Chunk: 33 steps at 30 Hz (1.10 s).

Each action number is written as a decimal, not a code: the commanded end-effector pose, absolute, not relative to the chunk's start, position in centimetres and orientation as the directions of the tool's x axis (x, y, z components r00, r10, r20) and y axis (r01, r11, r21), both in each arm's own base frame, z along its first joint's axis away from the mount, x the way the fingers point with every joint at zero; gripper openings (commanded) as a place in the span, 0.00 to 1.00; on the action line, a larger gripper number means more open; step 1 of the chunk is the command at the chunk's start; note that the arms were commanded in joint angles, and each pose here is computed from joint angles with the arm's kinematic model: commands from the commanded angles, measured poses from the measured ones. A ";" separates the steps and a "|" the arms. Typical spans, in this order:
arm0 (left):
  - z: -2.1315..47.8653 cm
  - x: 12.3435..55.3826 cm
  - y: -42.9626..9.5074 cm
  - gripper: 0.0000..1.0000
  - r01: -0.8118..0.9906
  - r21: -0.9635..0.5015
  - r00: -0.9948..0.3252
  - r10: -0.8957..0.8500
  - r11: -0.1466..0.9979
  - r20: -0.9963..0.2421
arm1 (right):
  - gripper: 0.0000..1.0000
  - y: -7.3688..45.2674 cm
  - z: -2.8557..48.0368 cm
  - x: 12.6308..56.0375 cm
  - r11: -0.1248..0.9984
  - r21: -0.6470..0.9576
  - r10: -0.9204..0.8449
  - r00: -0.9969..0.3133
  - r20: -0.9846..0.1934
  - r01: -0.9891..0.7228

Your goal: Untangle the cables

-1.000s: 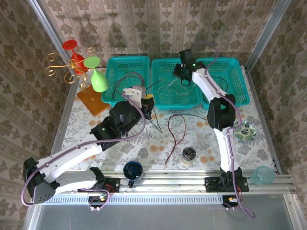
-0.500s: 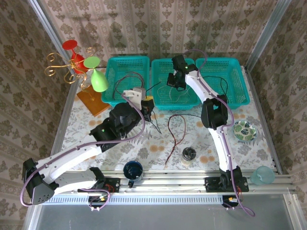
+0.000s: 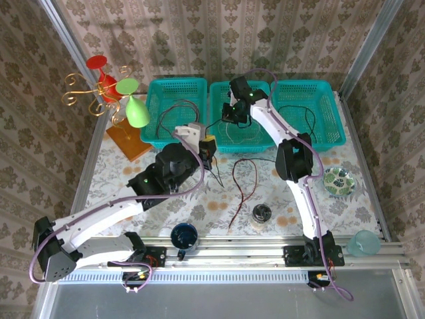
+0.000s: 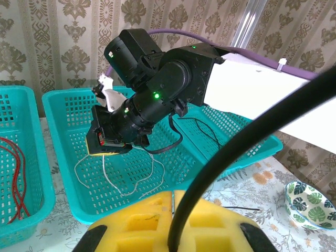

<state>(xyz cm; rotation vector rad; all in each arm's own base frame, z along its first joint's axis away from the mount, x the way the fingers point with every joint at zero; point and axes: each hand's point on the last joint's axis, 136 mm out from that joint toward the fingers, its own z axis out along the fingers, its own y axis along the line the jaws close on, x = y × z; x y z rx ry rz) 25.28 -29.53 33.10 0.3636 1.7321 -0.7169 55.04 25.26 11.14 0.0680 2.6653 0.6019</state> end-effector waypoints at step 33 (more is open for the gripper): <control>56.0 32.8 -46.2 0.00 0.846 -0.134 0.052 -0.330 0.516 -0.943 | 0.92 -0.1 31.8 35.3 0.776 0.598 0.611 -0.480 -0.630 0.203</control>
